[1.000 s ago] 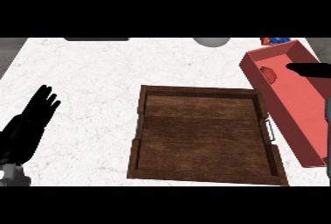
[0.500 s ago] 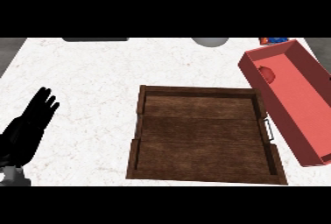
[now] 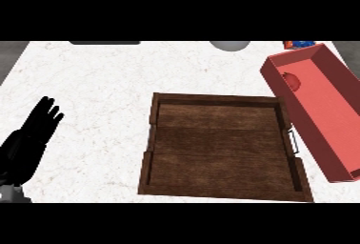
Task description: Pick the bell pepper from the tray and place it in the cardboard box
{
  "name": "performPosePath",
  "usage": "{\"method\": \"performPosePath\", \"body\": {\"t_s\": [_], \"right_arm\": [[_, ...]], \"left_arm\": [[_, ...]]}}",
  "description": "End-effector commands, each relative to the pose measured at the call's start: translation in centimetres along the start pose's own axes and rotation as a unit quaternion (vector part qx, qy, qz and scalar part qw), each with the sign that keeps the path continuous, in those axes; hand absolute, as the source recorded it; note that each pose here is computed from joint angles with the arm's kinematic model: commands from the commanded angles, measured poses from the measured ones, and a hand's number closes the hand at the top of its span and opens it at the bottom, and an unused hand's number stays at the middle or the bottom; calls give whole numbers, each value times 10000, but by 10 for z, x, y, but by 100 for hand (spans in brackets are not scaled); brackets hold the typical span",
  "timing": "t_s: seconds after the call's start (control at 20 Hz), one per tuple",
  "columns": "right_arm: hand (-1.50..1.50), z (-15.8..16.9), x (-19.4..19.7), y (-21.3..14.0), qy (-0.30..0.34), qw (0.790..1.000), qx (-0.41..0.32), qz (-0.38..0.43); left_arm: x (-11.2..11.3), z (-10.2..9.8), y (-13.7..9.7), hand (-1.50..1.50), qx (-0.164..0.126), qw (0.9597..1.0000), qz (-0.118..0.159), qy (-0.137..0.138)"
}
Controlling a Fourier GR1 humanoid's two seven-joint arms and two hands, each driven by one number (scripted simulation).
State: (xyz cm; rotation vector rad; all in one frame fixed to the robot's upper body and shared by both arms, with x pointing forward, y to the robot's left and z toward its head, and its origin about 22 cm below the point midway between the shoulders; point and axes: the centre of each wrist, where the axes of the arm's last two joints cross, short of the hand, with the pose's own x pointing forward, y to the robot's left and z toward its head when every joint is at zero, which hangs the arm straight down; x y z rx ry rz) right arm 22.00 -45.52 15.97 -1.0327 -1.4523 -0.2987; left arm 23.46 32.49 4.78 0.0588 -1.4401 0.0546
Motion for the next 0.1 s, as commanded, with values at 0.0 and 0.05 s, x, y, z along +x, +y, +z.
{"method": "performPosePath", "body": {"t_s": [0.0,0.05], "right_arm": [[-150,-5,-3,-35,-165,9998,78,111],[-150,-14,-17,-36,1,10000,1,-34]], "left_arm": [[6,-15,1,0,-57,10000,38,60],[-4,-11,-15,0,-12,10000,30,-21]]}}
